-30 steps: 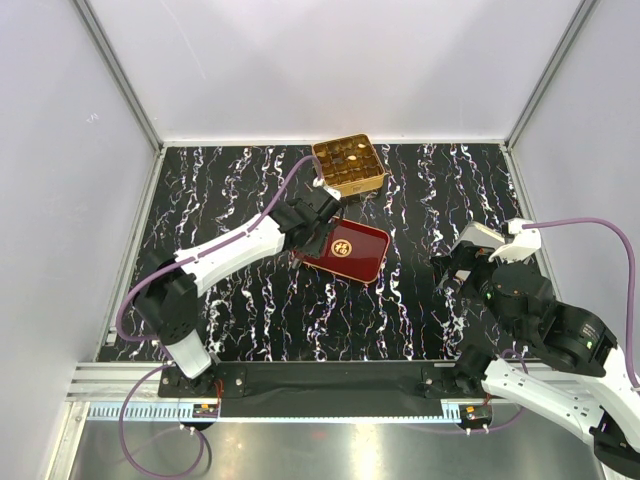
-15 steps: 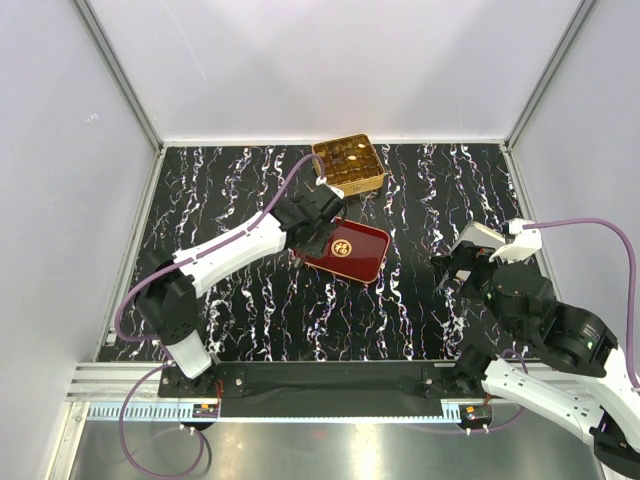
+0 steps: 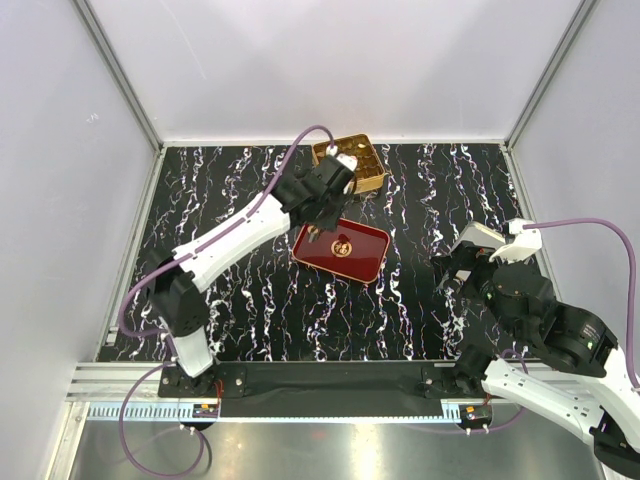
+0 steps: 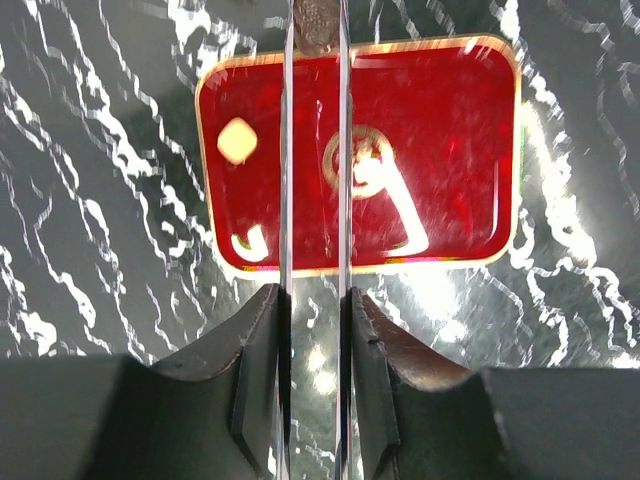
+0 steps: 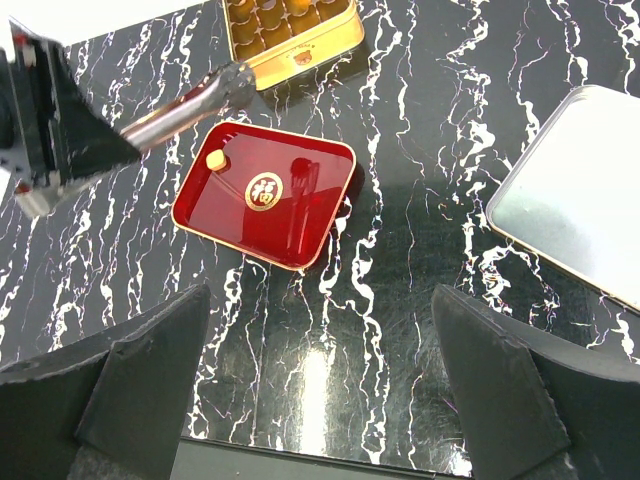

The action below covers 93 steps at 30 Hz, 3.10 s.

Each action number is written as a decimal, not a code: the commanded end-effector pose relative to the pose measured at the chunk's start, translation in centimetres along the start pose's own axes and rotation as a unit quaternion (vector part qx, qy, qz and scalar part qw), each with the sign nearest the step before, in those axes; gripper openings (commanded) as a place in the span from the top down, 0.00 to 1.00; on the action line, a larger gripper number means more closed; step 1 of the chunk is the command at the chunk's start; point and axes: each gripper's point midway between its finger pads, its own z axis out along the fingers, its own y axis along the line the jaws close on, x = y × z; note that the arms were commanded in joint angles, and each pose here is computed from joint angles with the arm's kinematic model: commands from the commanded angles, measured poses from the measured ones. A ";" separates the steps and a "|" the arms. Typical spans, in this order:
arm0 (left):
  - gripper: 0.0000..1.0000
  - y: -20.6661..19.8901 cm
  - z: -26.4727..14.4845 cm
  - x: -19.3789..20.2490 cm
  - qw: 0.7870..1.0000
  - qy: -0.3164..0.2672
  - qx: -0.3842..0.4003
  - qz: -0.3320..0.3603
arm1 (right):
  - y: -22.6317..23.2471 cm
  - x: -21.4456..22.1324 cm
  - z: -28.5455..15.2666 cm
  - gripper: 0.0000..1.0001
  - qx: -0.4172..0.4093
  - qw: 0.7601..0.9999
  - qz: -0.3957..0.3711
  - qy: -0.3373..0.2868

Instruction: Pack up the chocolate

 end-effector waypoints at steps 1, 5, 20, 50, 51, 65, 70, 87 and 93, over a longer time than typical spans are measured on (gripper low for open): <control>0.70 -0.1 -0.7 -4.0 0.999 -0.046 0.006 0.007 | 0.9 -2.0 -0.6 0.00 -0.019 0.999 0.021 -0.027; 0.70 0.3 -0.2 -8.3 0.996 -0.094 0.006 0.004 | 1.1 -2.1 -0.6 0.00 -0.020 0.999 0.021 -0.030; 0.69 2.1 7.4 -17.0 0.977 -0.209 -0.018 0.025 | 0.9 -3.2 -0.4 0.00 -0.007 0.999 0.009 -0.046; 0.67 2.8 16.0 -18.0 0.974 -0.223 -0.003 0.033 | 0.5 -2.1 0.9 0.00 0.017 0.999 -0.012 -0.039; 0.66 2.8 16.1 -18.0 0.974 -0.225 -0.003 0.033 | 0.4 -2.1 0.9 0.00 0.019 0.999 -0.011 -0.040; 0.58 3.5 16.9 -18.2 0.973 -0.228 -0.014 0.028 | 0.2 -2.0 1.1 0.00 0.025 0.999 -0.018 -0.042; 0.57 3.9 16.2 -18.6 0.972 -0.232 -0.021 0.039 | 0.3 -1.9 1.1 0.00 0.024 0.999 -0.017 -0.040; 0.59 3.8 -1.6 -12.0 0.984 -0.173 0.026 -0.025 | 0.4 -2.1 0.8 0.00 0.015 0.999 -0.020 -0.039; 0.60 5.0 -2.4 -2.2 0.997 -0.069 -0.013 -0.027 | 0.7 -2.0 0.3 0.00 -0.004 0.999 -0.009 -0.035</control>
